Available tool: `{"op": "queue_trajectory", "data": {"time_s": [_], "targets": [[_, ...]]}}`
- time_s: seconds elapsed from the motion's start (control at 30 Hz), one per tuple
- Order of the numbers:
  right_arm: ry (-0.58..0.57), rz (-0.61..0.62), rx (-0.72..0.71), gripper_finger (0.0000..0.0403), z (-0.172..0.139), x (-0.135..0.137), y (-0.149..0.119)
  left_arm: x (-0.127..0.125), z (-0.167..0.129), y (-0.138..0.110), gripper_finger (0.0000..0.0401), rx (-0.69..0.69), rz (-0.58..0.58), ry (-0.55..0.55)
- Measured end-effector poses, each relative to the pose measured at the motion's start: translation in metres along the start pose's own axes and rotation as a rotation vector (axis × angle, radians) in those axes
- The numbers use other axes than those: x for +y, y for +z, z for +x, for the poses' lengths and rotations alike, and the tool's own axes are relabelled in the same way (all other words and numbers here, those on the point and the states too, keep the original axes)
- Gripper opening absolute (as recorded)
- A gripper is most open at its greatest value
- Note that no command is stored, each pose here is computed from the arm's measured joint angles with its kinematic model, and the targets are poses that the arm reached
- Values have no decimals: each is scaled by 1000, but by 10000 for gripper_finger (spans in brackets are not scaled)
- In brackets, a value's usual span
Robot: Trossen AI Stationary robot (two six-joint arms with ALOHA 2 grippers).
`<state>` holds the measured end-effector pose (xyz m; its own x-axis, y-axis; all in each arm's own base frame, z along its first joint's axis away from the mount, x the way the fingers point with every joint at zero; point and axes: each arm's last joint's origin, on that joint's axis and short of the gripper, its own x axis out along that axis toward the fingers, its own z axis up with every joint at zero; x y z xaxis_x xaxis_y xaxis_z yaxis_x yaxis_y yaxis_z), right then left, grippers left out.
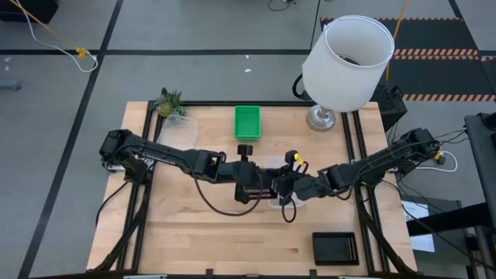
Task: Stack baskets by color
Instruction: Stack the left black bin on top of the right black bins
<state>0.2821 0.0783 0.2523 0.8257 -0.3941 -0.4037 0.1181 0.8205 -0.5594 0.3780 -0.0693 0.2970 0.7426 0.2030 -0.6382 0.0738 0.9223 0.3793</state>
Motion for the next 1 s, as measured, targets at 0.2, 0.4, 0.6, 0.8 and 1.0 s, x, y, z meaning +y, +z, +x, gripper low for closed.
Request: {"op": "queue_trajectory", "data": {"time_s": [0.2,0.4,0.6,0.8,1.0], "targets": [[74,33,-6,9,-6,0,0,-12,-5,10,118,-85,-15,-16],[177,128,5,7,-19,-8,-3,-29,-28,30,226,-249,22,102],[309,210,94,8,-39,-17,-14,-40,-71,43,272,-374,9,126],[547,339,128,7,-76,-21,-18,-41,-97,41,263,-384,-12,108],[715,475,142,7,-113,-38,-18,-38,-98,38,239,-362,-27,114]]}}
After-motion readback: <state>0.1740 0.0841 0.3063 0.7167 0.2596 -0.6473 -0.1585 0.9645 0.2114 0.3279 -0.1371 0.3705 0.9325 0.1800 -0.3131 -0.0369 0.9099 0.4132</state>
